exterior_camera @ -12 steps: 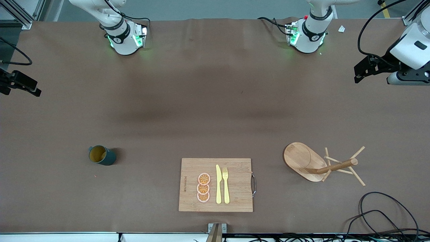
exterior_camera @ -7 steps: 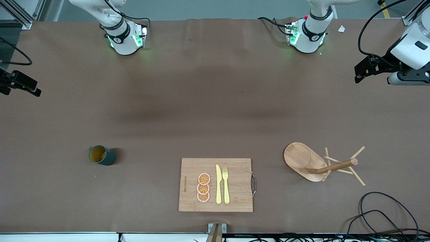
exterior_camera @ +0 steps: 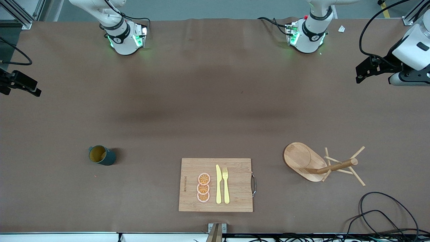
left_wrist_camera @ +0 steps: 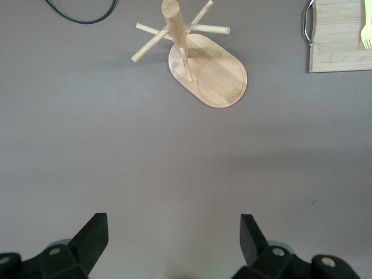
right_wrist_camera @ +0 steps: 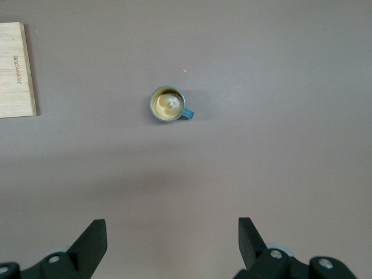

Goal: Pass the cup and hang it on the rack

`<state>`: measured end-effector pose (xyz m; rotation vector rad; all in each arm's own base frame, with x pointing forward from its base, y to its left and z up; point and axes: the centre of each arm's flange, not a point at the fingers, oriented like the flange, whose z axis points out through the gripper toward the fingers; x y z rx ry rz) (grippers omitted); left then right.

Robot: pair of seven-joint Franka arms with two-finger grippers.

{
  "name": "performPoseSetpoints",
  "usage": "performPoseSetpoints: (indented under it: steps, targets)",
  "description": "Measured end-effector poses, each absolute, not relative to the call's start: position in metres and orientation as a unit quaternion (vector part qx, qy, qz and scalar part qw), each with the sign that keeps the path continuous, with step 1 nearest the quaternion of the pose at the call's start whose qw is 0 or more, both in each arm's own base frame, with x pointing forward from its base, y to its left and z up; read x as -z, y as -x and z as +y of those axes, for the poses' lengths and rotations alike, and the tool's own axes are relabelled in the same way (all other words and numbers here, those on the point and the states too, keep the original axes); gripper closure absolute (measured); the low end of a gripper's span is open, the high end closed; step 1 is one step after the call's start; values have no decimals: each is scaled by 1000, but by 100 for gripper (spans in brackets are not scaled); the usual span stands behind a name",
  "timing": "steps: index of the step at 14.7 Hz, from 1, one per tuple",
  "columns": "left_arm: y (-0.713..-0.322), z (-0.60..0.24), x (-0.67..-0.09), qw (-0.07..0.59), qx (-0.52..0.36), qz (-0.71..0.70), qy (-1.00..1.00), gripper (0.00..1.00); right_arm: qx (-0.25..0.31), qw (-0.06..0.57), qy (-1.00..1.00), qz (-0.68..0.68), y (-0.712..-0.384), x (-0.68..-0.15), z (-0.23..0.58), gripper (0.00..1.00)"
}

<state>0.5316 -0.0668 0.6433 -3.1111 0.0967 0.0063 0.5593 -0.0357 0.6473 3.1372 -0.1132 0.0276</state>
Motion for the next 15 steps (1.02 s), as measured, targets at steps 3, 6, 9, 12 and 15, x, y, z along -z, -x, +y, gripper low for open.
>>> performPoseSetpoints:
  steps: [3, 6, 9, 12, 15]
  targets:
    - [-532, -67, -642, 15, -4, 31, 999, 0, -9, 1, -999, -36, -559, -647, -36, 0]
    - [-532, -67, -641, 15, -6, 31, 999, 0, -9, 1, -999, -36, -559, -647, -36, 0]
    - [-532, -67, -640, 15, -7, 31, 999, 0, -9, 1, -999, -36, -559, -647, -36, 0]
    - [-532, -66, -640, 15, -7, 31, 999, 0, -8, 1, -999, -37, -559, -647, -37, 0]
    - [-532, -66, -640, 15, -7, 30, 999, 0, -2, 0, -1000, -30, -563, -640, -36, 0]
